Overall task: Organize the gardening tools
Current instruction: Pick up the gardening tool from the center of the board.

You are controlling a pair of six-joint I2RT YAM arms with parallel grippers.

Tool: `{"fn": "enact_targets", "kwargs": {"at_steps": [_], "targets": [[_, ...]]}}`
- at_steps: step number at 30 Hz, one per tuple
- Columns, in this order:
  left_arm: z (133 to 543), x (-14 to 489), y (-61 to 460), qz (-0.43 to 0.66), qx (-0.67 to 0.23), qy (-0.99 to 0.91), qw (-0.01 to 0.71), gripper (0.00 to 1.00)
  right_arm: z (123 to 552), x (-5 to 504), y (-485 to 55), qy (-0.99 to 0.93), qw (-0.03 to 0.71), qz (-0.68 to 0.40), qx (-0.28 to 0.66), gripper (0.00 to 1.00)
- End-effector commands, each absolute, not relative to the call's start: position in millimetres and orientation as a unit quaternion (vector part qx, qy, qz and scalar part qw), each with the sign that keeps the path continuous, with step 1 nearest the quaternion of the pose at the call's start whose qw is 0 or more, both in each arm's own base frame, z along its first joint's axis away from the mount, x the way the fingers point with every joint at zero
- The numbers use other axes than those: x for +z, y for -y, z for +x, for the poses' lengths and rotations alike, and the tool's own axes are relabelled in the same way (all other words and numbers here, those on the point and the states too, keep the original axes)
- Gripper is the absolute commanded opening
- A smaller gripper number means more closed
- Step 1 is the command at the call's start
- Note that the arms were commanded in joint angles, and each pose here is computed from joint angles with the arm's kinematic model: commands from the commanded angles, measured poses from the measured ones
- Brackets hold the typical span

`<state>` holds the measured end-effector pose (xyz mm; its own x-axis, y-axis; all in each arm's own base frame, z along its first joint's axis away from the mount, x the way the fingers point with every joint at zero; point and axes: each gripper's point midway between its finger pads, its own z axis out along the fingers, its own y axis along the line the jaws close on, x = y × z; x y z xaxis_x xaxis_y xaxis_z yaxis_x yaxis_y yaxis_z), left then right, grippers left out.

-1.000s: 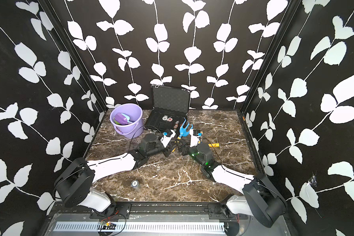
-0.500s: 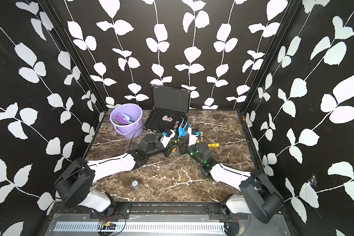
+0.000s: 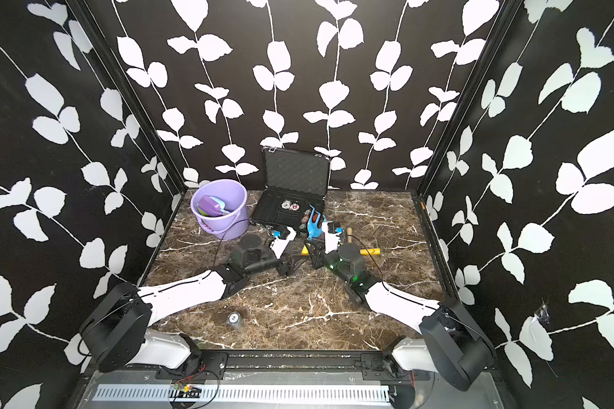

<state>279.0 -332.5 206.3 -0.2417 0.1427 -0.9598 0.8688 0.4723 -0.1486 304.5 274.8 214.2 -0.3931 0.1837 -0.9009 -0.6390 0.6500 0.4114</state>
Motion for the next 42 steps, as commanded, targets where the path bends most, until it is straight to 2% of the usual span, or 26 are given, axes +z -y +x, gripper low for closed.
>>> {"fn": "enact_targets", "kwargs": {"at_steps": [1,10,15,19,26,38,42], "targets": [[281.7,232.9,320.6,0.331,-0.406,-0.681,0.511,0.70,293.4,229.4,-279.9,-0.725,0.533,-0.199,0.388,0.00],[289.4,274.6,306.9,0.293,-0.438,-0.663,0.532,0.65,263.0,231.7,-294.0,-0.711,0.484,-0.249,0.446,0.00],[286.5,288.2,310.6,0.296,-0.474,-0.646,0.520,0.62,253.0,238.7,-301.6,-0.694,0.469,-0.265,0.478,0.00],[295.6,289.3,307.4,0.279,-0.489,-0.650,0.510,0.56,251.1,239.2,-304.5,-0.689,0.464,-0.267,0.489,0.00],[298.4,293.9,309.5,0.281,-0.528,-0.632,0.493,0.53,247.7,238.1,-314.7,-0.676,0.444,-0.277,0.518,0.00],[305.9,286.5,304.6,0.274,-0.546,-0.631,0.479,0.34,248.7,236.4,-321.4,-0.675,0.429,-0.281,0.530,0.00],[305.0,285.3,306.3,0.278,-0.553,-0.627,0.473,0.32,248.2,234.6,-324.3,-0.675,0.424,-0.282,0.534,0.00]]}}
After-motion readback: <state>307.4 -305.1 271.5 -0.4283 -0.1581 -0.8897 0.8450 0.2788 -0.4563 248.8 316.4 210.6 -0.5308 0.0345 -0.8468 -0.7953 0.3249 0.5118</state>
